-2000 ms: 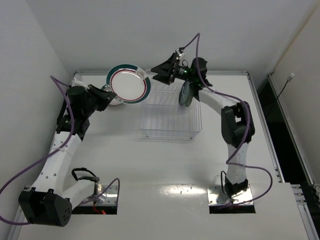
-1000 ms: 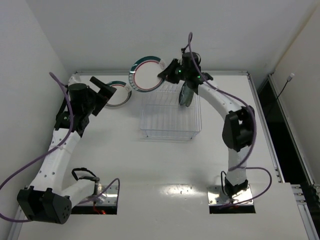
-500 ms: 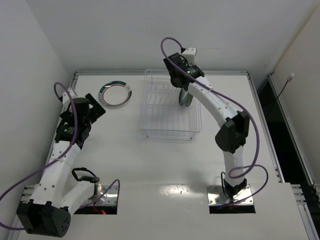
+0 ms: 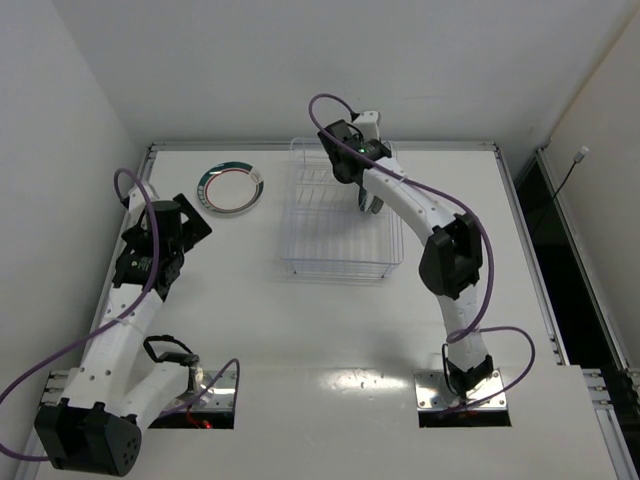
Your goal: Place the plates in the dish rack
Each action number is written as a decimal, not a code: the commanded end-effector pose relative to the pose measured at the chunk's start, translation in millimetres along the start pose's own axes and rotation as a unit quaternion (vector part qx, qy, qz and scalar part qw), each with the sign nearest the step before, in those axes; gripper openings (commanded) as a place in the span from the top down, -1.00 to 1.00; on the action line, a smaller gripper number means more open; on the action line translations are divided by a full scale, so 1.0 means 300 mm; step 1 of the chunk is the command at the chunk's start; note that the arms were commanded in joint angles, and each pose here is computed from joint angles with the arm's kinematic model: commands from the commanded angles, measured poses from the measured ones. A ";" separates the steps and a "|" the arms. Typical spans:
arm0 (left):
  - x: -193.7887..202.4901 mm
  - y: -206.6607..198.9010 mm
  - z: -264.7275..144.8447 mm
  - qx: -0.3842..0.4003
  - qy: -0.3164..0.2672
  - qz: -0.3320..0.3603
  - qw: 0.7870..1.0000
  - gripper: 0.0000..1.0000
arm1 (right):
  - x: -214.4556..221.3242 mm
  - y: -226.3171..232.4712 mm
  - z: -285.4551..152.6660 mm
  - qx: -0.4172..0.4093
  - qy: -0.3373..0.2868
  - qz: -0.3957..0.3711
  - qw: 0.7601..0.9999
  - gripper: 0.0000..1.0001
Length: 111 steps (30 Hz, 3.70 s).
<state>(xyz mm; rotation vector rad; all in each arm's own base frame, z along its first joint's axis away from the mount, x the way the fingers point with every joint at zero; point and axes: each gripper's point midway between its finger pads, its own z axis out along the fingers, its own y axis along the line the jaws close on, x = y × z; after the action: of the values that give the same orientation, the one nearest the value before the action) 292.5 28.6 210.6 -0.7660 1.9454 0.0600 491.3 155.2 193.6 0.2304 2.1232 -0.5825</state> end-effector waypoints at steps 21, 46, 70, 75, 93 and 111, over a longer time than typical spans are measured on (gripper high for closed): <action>0.024 -0.013 0.016 0.009 0.007 0.003 1.000 -0.99 | -0.183 -0.045 -0.140 -0.032 -0.110 0.062 0.992 1.00; 0.049 -0.140 0.062 0.087 0.031 0.000 0.996 -0.99 | -0.228 -0.068 -0.131 -0.100 -0.067 0.086 0.989 0.21; 0.276 -0.293 0.690 0.201 0.176 -0.262 0.927 -0.83 | -0.558 -0.306 -0.549 -0.304 -0.209 0.237 0.899 -0.43; 0.321 -0.307 0.785 0.184 0.194 -0.265 0.927 -0.50 | -0.553 -0.353 -0.525 -0.294 -0.214 0.245 0.899 -0.45; 0.302 -0.302 0.712 0.192 0.225 -0.217 0.930 1.00 | -0.552 -0.381 -0.463 -0.345 -0.194 0.272 0.877 -0.67; -0.362 -0.454 -0.154 0.378 0.005 -0.177 0.909 1.00 | -0.384 0.141 -0.593 -0.851 0.021 0.304 0.428 -1.00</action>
<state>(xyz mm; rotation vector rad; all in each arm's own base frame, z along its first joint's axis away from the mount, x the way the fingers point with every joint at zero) 372.3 -14.5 345.6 -0.6297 1.5771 -0.7789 516.7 257.6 305.9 0.1229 1.6484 1.6556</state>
